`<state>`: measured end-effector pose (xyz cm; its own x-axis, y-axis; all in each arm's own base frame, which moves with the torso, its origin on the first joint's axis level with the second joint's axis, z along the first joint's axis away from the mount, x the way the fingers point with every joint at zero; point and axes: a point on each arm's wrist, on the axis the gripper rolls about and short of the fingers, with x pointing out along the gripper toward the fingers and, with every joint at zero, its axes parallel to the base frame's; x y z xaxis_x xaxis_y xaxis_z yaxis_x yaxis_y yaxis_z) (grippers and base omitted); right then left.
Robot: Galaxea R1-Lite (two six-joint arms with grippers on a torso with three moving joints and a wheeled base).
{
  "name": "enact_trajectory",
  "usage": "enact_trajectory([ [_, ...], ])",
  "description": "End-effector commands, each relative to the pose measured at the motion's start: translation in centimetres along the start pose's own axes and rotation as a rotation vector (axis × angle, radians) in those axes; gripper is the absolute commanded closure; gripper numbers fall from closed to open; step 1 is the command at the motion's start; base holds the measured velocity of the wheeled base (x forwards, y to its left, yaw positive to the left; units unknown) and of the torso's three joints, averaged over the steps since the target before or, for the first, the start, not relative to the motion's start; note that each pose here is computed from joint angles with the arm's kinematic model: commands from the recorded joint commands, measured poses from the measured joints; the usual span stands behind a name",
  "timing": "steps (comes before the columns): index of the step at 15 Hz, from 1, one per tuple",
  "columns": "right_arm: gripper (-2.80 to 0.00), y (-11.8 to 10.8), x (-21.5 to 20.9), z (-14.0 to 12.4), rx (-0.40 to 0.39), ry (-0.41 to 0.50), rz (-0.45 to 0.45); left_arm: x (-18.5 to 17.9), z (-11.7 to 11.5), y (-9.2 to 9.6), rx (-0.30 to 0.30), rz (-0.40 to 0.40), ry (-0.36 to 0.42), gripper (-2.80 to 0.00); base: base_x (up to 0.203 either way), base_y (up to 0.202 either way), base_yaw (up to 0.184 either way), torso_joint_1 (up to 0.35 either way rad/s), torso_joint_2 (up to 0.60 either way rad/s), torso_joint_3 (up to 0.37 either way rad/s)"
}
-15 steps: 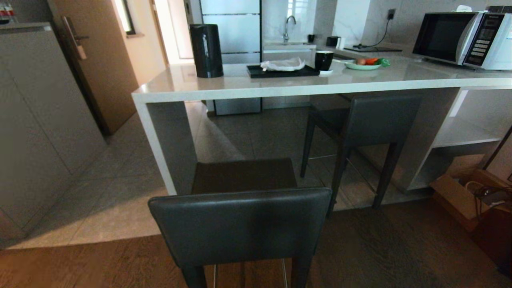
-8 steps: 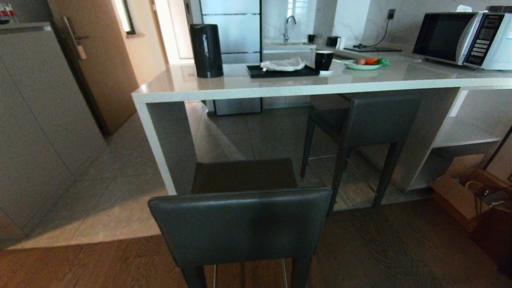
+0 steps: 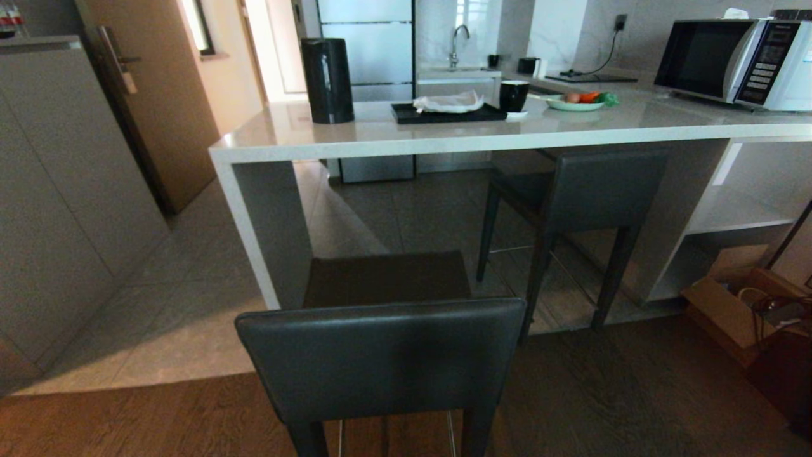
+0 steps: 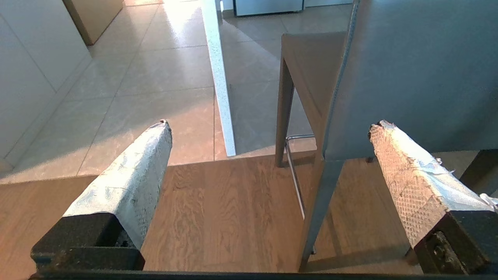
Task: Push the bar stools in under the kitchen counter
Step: Pull the gray chair out from under the dining table
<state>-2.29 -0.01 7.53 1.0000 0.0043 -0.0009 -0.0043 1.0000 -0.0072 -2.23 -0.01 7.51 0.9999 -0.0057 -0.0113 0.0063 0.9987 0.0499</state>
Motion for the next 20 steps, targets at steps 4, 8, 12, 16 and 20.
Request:
enact_trajectory([
  [4,0.0,0.0,0.01,0.0,0.0,0.001,0.0,0.0,-0.02,-0.01,0.019,-0.003,0.001,0.0,0.0,0.0,0.0,0.0,0.0,0.0],
  [8,0.0,0.0,0.01,0.0,0.0,0.001,0.0,0.0,-0.02,-0.01,0.019,-0.006,0.001,0.0,0.0,0.0,0.0,0.0,0.0,0.0],
  [12,0.0,0.0,0.01,-0.01,0.0,0.002,0.0,0.0,-0.04,0.0,0.005,0.0,0.002,0.0,0.0,0.0,0.0,0.0,0.0,0.0],
  [16,0.0,0.0,0.01,0.0,0.0,0.001,0.0,0.01,-0.04,0.02,-0.025,0.009,0.001,0.0,0.0,0.0,0.0,0.0,0.0,0.0],
  [20,0.0,0.0,0.01,0.0,0.0,0.001,0.0,0.01,-0.01,0.02,-0.044,0.007,-0.002,0.0,0.0,0.0,0.0,0.0,0.0,0.0],
])
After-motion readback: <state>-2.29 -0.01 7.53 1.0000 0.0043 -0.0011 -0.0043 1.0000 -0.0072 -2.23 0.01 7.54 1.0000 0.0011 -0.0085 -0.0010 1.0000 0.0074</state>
